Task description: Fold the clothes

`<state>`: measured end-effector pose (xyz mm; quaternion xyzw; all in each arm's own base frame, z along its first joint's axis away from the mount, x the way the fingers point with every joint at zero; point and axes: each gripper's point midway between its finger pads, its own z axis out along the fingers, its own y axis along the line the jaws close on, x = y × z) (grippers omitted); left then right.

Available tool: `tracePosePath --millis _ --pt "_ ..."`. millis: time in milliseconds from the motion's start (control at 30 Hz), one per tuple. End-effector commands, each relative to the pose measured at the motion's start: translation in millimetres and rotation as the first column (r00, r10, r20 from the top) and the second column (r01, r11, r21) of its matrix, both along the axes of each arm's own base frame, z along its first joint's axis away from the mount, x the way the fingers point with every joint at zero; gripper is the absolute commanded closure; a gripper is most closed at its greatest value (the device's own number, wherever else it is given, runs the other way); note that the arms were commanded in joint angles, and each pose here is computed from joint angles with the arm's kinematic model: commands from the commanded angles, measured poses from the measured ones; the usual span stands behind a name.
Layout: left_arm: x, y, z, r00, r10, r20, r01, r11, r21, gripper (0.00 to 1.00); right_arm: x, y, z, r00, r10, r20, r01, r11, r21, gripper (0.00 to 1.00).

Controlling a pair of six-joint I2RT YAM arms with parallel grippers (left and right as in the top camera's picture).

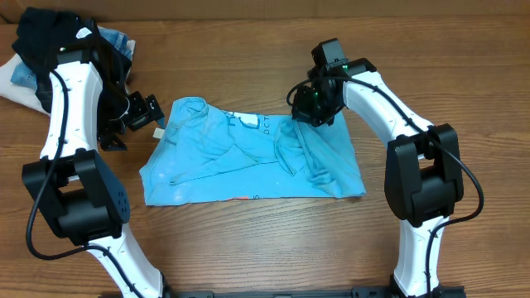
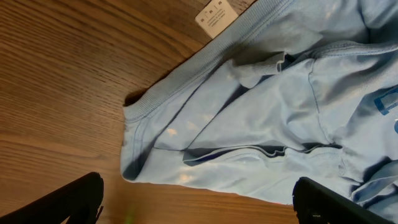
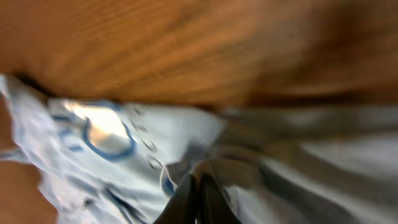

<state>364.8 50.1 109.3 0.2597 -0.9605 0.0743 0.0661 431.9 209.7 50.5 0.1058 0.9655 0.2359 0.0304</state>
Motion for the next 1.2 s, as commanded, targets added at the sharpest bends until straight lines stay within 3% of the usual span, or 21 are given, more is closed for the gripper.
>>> tracePosePath --millis 0,67,167,233,533,700,800,1167 --pt "1.7 -2.2 4.7 0.999 -0.028 0.019 0.028 1.000 0.008 0.00 16.7 6.8 3.7 0.997 -0.072 0.037 0.071 0.997 0.035 0.96" --pt "2.3 -2.0 4.6 0.999 -0.028 0.021 0.028 1.000 0.009 0.00 30.1 11.8 9.9 0.992 -0.087 0.088 0.081 0.994 0.066 0.94" --pt "1.7 -2.1 4.7 0.999 -0.029 0.019 0.029 1.000 0.009 0.00 22.7 9.4 7.1 0.995 -0.085 0.055 0.083 0.995 0.052 0.52" --pt "1.9 -2.1 4.7 0.999 -0.028 0.019 0.028 1.000 0.008 0.00 16.4 6.2 5.0 0.996 -0.086 0.025 0.085 0.996 0.039 0.46" --pt "2.1 -2.0 4.6 0.999 -0.029 0.020 0.029 1.000 0.009 0.00 -7.7 -18.0 53.1 1.000 -0.013 -0.009 0.013 1.000 -0.008 0.45" --pt "1.3 -2.3 4.7 0.999 -0.028 0.017 0.028 1.000 0.008 0.00 -55.6 -46.8 82.5 0.990 0.127 -0.062 -0.134 0.983 -0.126 0.44" --pt "1.3 -2.3 4.7 0.999 -0.028 0.017 0.028 1.000 0.007 0.00 -89.0 -71.6 78.8 0.970 0.156 -0.184 -0.199 0.949 -0.246 0.42" --pt "-0.3 -2.6 4.9 1.000 -0.028 0.011 0.028 1.000 0.006 0.00 -128.5 -64.4 20.1 0.926 0.234 -0.297 -0.311 0.918 -0.246 0.42"
